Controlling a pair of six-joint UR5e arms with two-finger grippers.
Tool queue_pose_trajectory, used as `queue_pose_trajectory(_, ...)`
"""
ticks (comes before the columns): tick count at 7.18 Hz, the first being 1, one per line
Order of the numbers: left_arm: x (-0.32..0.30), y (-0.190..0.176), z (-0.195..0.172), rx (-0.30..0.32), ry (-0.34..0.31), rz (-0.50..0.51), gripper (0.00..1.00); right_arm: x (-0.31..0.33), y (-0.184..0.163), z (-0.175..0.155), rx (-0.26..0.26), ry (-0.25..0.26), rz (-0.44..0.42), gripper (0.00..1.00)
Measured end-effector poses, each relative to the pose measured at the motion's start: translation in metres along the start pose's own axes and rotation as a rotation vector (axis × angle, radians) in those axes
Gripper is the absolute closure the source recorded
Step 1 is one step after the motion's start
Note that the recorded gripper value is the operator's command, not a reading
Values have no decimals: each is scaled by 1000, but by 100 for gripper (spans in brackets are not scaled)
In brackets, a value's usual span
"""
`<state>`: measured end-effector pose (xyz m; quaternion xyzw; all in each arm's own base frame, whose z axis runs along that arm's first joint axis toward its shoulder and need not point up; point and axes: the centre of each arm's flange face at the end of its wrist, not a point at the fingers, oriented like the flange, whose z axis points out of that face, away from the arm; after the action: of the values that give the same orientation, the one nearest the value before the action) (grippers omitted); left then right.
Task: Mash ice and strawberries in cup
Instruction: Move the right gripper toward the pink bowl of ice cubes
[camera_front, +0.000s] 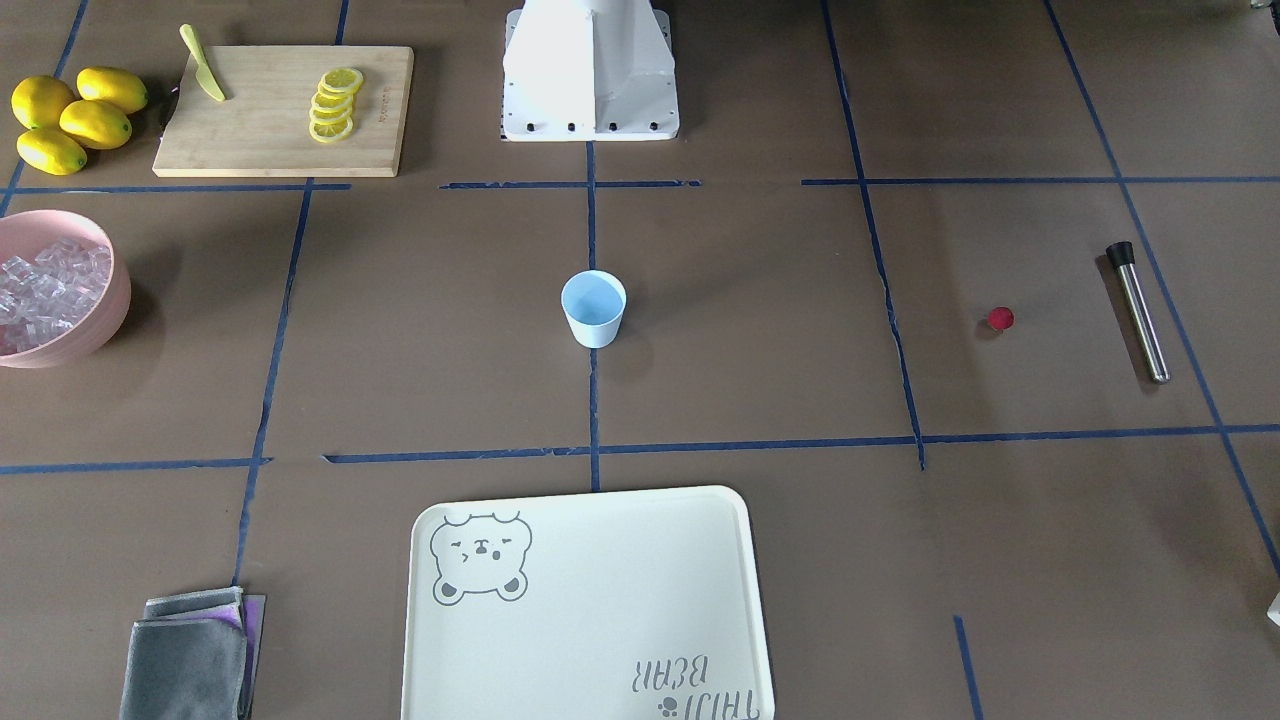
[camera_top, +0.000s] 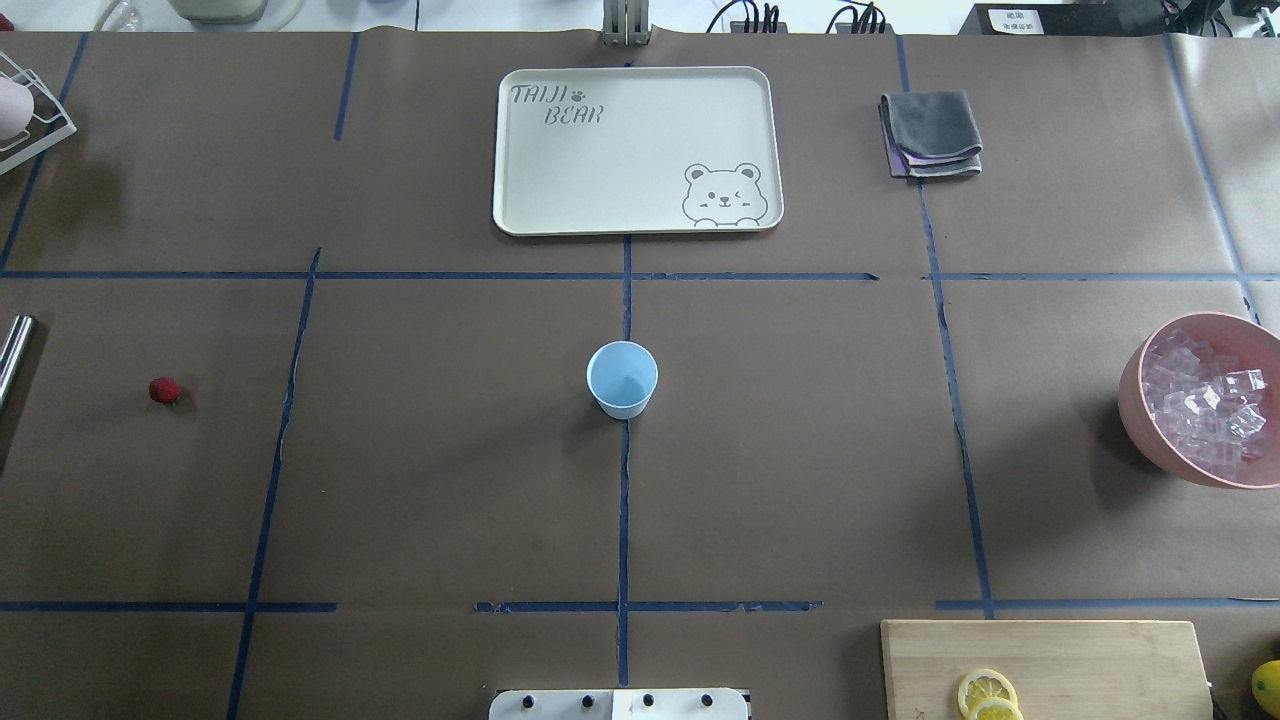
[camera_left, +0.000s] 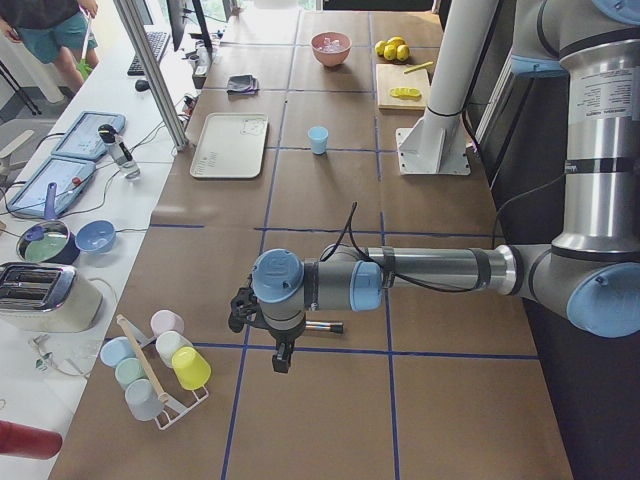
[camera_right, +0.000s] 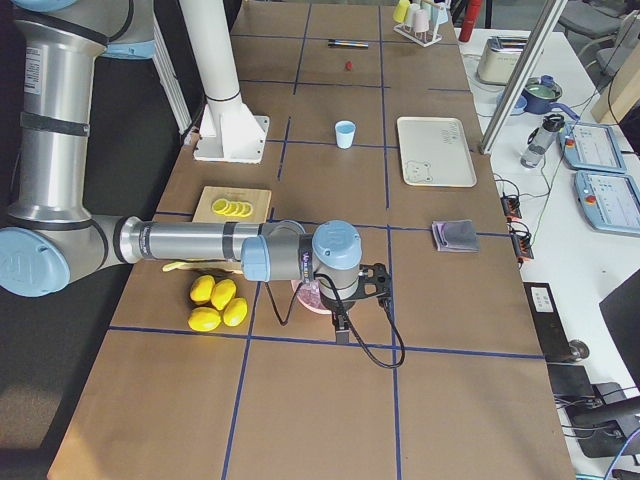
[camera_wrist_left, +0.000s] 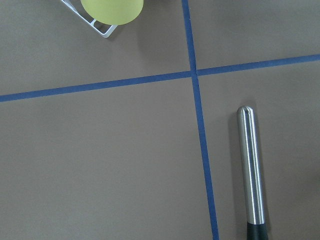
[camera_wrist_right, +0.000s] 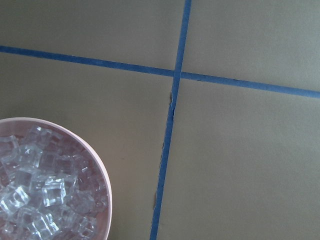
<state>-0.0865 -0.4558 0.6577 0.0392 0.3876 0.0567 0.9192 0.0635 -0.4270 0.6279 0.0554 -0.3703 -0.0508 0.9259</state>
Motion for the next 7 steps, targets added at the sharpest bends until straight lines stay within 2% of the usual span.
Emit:
queue_pose_trajectory(3, 0, 0, 1, -3, 0, 0, 0, -1, 6, -1, -1, 2, 5, 1)
queue_pose_trajectory(5, 1, 1, 4, -8, 1, 2, 0, -8, 6, -7, 21, -3, -18, 1)
queue_pose_trajectory(7, 2, 1, 7, -15, 2, 3, 0, -20, 1, -12, 37, -57, 2, 1)
